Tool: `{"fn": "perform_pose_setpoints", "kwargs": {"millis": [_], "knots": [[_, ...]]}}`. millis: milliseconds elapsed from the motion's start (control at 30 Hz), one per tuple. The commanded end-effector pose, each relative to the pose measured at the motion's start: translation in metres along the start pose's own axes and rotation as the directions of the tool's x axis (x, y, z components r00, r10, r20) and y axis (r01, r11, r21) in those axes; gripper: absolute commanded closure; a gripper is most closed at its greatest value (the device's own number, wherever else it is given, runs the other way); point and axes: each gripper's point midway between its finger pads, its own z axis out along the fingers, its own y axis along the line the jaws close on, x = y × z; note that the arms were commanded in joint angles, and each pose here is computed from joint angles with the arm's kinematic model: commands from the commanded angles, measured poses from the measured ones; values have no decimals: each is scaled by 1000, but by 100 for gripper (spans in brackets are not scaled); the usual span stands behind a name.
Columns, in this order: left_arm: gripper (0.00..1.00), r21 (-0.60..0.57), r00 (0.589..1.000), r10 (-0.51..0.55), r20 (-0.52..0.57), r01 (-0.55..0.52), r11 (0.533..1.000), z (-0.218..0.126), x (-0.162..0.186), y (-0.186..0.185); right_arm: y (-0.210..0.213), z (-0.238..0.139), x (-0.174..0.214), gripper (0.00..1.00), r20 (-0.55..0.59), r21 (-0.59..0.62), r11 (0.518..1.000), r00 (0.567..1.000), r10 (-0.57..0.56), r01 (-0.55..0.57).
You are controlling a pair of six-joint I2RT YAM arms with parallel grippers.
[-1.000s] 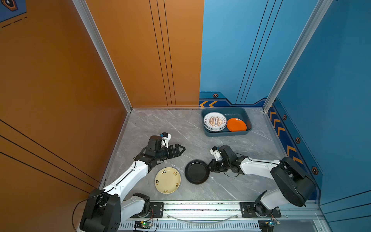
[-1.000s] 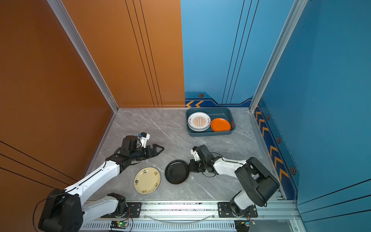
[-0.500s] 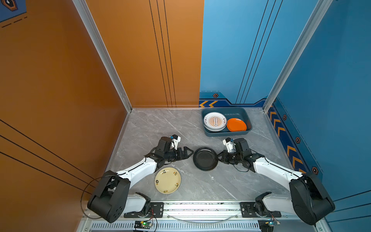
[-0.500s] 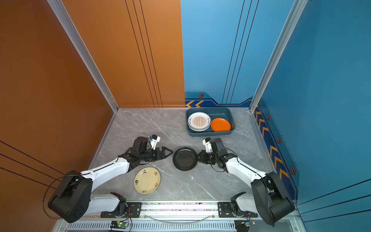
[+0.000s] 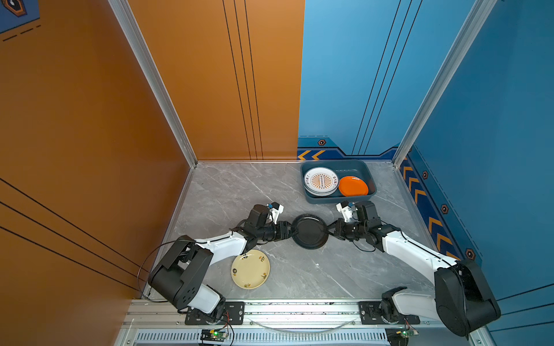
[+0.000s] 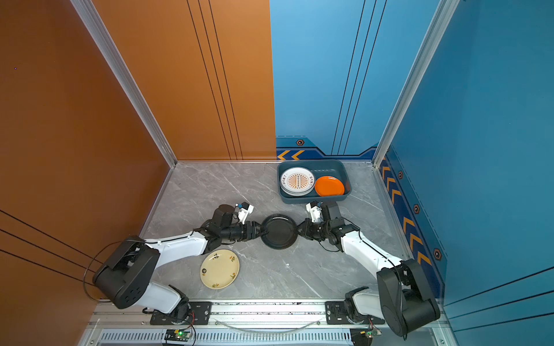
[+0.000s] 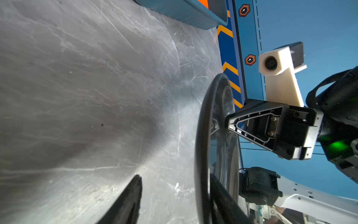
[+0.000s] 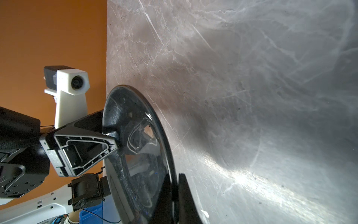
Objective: Place the plates into the plastic bin on the countertop
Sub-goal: 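Grasp the black plate's edge with the right gripper while the left grasps the opposite edge, then tilt the black plate upright held between both grippers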
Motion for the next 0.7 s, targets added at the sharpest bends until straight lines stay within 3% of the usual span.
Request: {"fn": "perform_pose_setpoints", "kwargs": {"millis": [0, 467, 667], "knots": [[55, 77, 999, 36, -1, -36, 996, 6, -7, -23, 14, -7, -4, 99, 14, -46, 998, 1000, -29, 29], [83, 117, 999, 39, -30, -35, 993, 16, -3, -31, 16, -7, -3, 99, 19, -73, 997, 1000, -15, 17], [87, 125, 999, 41, -35, -36, 991, 17, -2, -35, 16, -5, -3, 94, 20, -85, 996, 1000, -13, 15]]}}
